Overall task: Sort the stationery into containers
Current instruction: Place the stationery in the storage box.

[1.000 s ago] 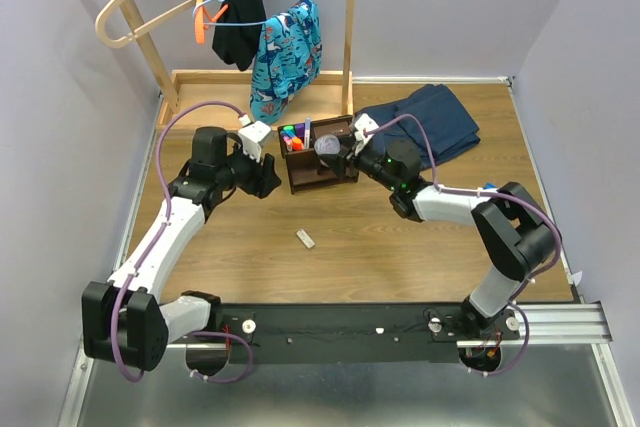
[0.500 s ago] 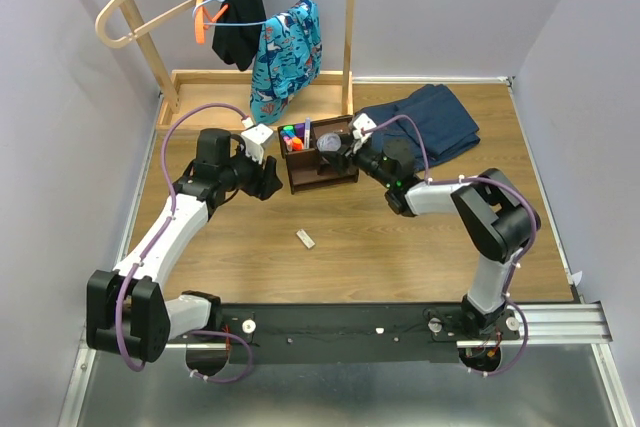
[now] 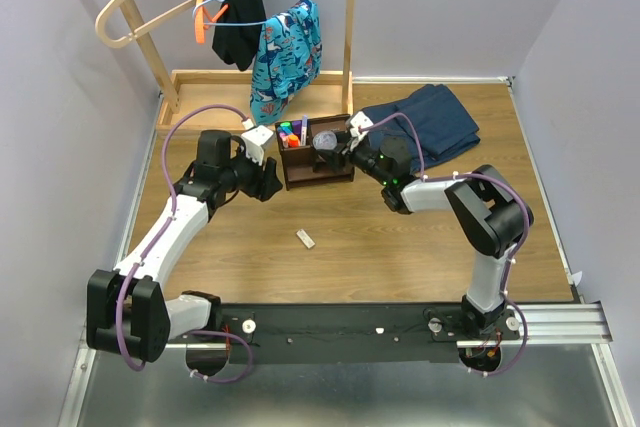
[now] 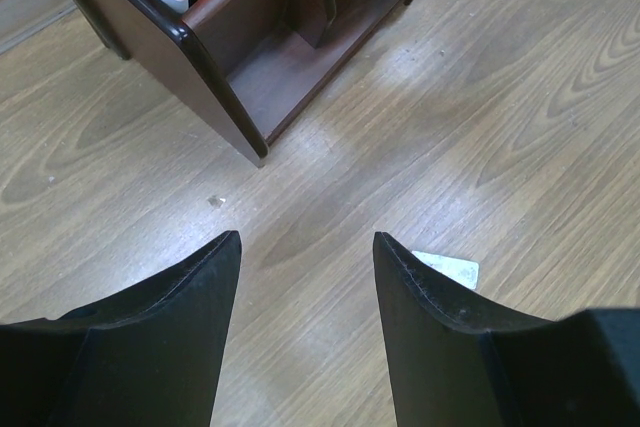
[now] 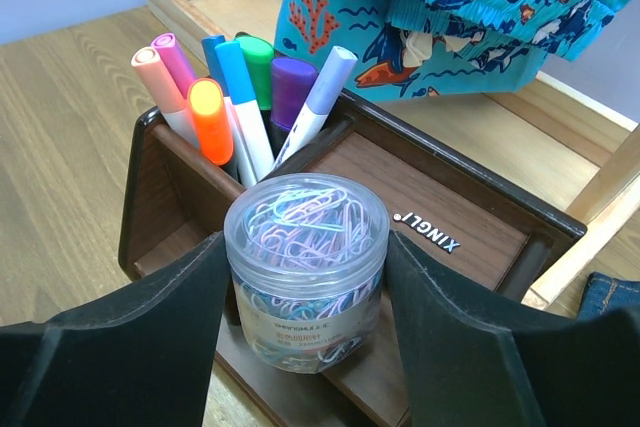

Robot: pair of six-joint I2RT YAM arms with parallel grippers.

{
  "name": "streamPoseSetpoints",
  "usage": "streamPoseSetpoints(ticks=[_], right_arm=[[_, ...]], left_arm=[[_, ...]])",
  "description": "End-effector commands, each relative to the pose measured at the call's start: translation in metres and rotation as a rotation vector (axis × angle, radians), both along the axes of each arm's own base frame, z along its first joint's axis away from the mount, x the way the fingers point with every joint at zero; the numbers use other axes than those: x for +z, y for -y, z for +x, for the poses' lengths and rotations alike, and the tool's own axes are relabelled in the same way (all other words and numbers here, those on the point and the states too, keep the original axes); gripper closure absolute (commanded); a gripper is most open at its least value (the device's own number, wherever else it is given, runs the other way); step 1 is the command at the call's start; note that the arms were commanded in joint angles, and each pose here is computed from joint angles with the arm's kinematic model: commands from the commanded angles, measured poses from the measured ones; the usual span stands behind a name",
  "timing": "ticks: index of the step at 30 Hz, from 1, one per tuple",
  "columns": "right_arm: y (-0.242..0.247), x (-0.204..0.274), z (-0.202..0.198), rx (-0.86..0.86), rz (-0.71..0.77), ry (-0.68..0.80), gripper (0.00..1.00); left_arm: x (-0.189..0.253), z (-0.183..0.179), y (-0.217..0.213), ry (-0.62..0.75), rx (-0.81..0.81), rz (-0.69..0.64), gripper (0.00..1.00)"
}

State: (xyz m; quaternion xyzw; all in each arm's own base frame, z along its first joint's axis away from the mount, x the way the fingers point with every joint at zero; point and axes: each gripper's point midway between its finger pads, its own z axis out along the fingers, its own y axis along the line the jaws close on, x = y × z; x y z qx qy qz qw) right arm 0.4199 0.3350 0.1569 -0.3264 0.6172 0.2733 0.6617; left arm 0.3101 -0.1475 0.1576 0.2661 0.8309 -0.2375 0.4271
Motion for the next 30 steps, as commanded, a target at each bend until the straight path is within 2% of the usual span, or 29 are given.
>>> streamPoseSetpoints(ticks=[1, 12, 19, 25, 30], right_arm=[[0.003, 0.012, 0.001, -0.017, 0.018, 0.045, 0.28], [0.008, 0.004, -0.004, -0.008, -0.047, 0.077, 0.22], [0.01, 0.018, -0.004, -0.013, -0.064, 0.121, 0.18], [0.02, 0.025, 0.001, -0.062, -0.144, 0.087, 0.15], [0.025, 0.006, -0.014, -0.004, -0.263, 0.022, 0.14]], left_arm=[[0.0, 0.0, 0.002, 0.015, -0.018, -0.02, 0.36], [-0.003, 0.002, 0.003, 0.012, -0.018, -0.025, 0.35], [0.007, 0.005, 0.006, 0.017, -0.015, -0.041, 0.35], [0.023, 0.008, 0.005, 0.044, -0.018, -0.038, 0.36], [0.035, 0.005, 0.004, 0.074, -0.012, -0.042, 0.35]])
